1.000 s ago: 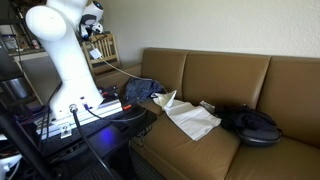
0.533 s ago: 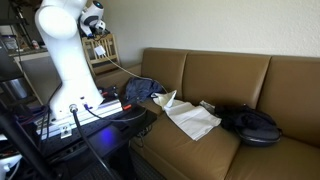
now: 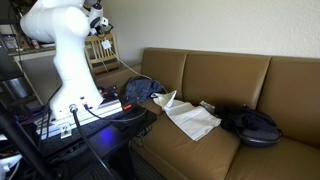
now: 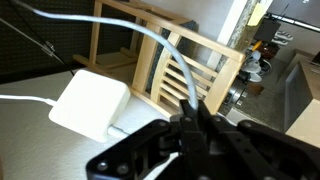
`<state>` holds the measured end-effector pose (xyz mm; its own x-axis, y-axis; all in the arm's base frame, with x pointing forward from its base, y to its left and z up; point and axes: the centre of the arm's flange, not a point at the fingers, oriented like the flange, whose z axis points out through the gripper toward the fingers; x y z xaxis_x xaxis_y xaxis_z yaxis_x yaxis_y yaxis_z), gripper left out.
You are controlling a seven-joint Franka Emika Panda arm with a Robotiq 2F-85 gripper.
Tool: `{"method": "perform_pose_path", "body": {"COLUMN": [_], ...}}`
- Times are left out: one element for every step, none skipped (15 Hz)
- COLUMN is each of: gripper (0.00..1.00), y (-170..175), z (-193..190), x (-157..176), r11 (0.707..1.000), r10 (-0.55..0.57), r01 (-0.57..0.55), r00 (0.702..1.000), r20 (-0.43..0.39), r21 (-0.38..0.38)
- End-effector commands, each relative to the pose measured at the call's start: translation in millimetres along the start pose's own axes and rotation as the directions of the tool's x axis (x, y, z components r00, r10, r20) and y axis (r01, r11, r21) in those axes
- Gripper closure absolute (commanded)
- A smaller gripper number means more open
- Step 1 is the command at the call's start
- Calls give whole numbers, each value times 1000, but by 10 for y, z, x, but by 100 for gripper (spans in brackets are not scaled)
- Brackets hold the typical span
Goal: Put the white object on the arm of the couch
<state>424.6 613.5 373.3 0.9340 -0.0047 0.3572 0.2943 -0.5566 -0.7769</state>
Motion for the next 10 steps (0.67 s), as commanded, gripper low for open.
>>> {"method": "perform_pose_path", "body": {"gripper": [98, 98, 98, 98, 98, 98, 98, 98, 98, 98], "y": [-158, -87, 70, 283, 554, 858, 1157, 1462, 1743, 2030], "z": [736, 853, 993, 1122, 1218, 1259, 1254, 1240, 1290, 1337], "x": [374, 380, 318, 210, 27, -204, -441, -653, -812, -948], "r11": [990, 982, 969, 952, 936, 918, 899, 876, 849, 821], "r10": [-103, -140, -179, -211, -225, -232, -234, -249, -268, -301], "r01": [96, 128, 159, 182, 189, 188, 183, 186, 185, 196], "r00": [993, 987, 979, 973, 970, 969, 969, 964, 958, 947], "r20": [-66, -82, -95, -96, -92, -89, -84, -88, -103, -113], "r21": [-103, -141, -190, -244, -295, -348, -398, -445, -495, -537]}}
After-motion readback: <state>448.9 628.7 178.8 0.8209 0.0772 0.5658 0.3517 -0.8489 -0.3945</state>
